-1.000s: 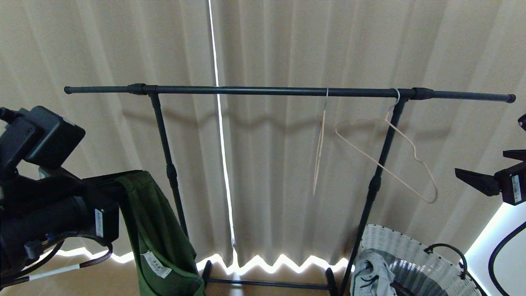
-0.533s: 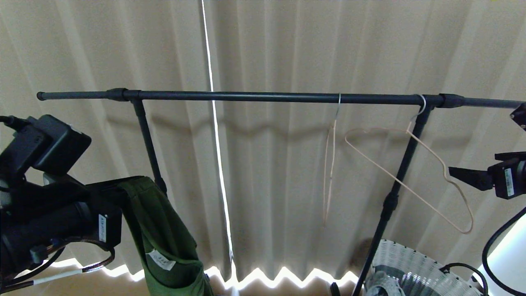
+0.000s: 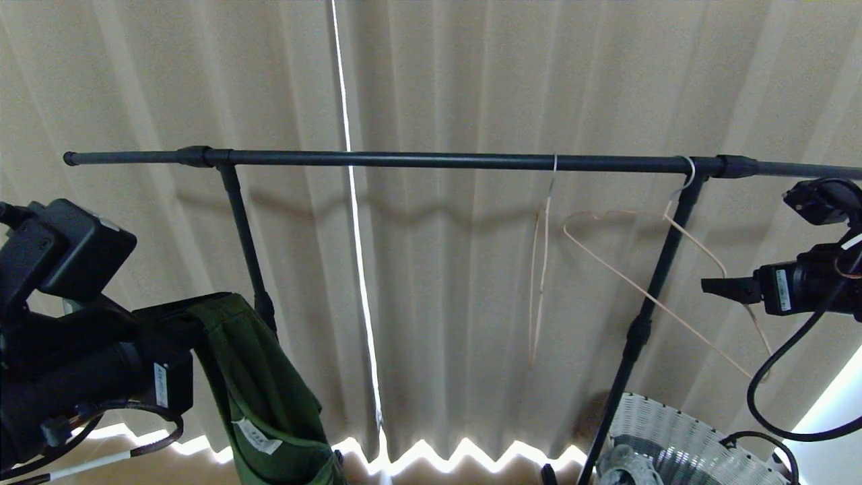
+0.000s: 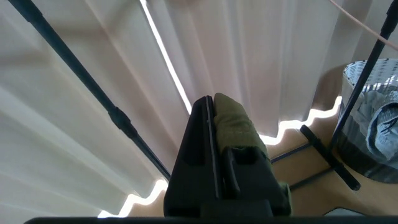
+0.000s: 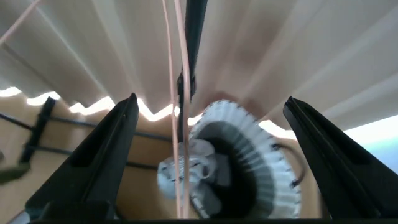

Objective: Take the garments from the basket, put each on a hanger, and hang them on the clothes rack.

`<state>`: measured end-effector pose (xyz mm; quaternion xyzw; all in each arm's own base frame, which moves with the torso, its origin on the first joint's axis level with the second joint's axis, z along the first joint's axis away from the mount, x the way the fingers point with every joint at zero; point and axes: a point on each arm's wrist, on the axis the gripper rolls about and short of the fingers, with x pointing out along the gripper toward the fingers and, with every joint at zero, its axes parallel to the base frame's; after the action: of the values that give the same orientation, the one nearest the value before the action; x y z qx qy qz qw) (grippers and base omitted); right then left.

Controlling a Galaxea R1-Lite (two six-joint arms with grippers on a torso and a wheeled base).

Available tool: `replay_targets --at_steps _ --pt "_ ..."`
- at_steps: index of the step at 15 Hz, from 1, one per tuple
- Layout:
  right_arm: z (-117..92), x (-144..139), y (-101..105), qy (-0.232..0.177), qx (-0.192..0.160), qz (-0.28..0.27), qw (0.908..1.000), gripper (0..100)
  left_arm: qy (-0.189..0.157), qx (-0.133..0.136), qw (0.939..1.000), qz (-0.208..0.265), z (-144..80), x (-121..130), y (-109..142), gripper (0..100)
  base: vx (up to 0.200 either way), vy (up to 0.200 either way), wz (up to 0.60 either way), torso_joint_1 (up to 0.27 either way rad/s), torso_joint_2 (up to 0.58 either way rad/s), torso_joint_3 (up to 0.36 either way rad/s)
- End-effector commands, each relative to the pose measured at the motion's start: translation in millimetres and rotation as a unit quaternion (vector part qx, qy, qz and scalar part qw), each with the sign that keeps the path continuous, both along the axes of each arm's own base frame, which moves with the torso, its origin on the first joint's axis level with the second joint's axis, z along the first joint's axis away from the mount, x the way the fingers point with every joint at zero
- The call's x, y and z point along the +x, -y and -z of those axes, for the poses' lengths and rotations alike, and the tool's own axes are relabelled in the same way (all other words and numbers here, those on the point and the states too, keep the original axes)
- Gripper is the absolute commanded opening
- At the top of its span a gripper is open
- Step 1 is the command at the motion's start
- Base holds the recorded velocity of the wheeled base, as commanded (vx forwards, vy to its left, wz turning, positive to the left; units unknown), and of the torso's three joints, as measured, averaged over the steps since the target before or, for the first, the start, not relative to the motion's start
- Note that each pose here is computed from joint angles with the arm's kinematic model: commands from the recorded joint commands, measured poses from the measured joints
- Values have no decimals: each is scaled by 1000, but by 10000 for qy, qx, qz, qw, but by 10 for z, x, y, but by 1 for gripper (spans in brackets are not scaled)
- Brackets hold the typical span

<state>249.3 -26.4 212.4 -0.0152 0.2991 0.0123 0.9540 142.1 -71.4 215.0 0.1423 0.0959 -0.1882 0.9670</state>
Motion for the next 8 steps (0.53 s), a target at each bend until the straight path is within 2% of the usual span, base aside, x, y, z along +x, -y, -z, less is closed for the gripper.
replay_targets --at_steps 1,4,8 --pt "111 158 5 -216 282 -50 9994 100 -17 4 10000 -11 12 -1 -1 0 0 0 0 0 0 0" --pt "122 199 -89 -235 356 -265 9987 100 -17 4 10000 -11 14 -4 -3 0 0 0 0 0 0 0" --pt "230 340 -82 -350 353 -250 9984 100 2 -8 10000 4 9 -18 -7 0 0 0 0 0 0 0"
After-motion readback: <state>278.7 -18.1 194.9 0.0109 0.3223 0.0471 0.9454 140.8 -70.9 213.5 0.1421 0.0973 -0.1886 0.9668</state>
